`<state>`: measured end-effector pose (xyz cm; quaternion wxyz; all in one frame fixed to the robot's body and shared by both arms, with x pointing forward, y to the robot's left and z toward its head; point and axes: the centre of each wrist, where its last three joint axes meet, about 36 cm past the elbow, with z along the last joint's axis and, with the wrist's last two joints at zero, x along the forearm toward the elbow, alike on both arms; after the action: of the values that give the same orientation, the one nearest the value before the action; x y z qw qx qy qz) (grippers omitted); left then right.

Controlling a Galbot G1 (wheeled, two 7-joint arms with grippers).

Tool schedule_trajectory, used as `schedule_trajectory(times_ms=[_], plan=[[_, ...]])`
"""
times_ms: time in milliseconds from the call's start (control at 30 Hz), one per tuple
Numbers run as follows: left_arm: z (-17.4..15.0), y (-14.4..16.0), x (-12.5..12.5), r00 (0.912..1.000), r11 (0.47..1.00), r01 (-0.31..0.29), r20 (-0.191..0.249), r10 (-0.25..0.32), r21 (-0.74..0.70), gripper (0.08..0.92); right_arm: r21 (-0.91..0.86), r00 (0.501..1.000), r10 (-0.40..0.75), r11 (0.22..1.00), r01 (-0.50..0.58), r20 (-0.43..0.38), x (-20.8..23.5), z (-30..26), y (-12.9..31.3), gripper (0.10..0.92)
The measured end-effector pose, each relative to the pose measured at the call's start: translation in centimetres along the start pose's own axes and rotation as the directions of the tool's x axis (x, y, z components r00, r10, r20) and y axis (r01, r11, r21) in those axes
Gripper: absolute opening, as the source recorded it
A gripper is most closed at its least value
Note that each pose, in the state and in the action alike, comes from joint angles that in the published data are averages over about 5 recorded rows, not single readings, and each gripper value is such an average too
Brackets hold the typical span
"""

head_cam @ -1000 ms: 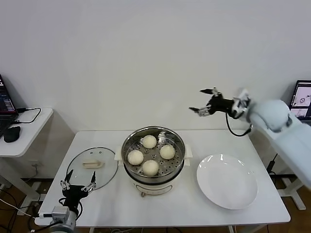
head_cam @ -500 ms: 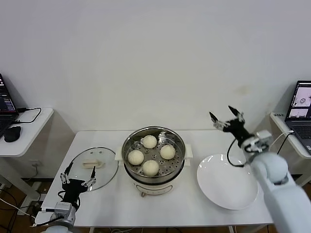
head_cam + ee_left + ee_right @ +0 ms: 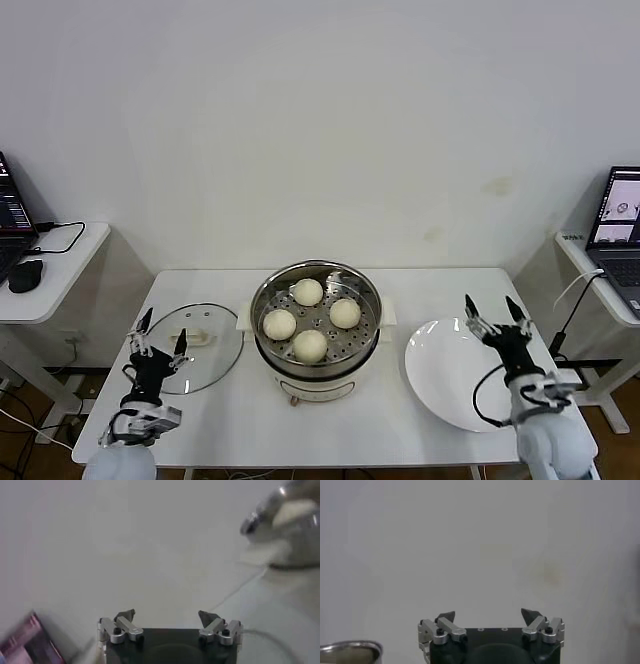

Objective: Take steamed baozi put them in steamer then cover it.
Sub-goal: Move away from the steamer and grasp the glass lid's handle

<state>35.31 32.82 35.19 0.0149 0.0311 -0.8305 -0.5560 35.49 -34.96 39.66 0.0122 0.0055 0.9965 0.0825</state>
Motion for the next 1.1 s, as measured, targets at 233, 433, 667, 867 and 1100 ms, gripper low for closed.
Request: schedule_trajectory(times_ms=[233,433,667,867,1100], plan=[[2.0,-1.9,-1.7,0.9987,0.948,0.003,0.049,0.014,-0.319,0.823,-0.013,0.998,0.059,0.998,-0.059,-0.011,2.6,1.2,-0.1,0.823],[3.9,-3.3,-2.7,0.9969,0.89,-0.032,0.049,0.061,-0.455,0.823,-0.013,0.996,0.092,0.996,-0.092,-0.014,3.8,1.7,-0.3,0.823],[5.1,-4.5,-3.6,0.9934,0.842,-0.083,0.023,0.112,-0.533,0.823,-0.009,0.992,0.121,0.993,-0.122,-0.018,4.8,2.2,-0.6,0.823],[5.9,-5.1,-4.5,0.9907,0.816,-0.112,0.001,0.136,-0.567,0.823,-0.011,0.99,0.14,0.99,-0.14,-0.018,5.2,2.4,-0.7,0.823],[6.4,-5.8,-5.6,0.9887,0.806,-0.139,-0.034,0.146,-0.575,0.823,-0.009,0.988,0.15,0.989,-0.15,-0.02,5.6,2.6,-0.7,0.823]])
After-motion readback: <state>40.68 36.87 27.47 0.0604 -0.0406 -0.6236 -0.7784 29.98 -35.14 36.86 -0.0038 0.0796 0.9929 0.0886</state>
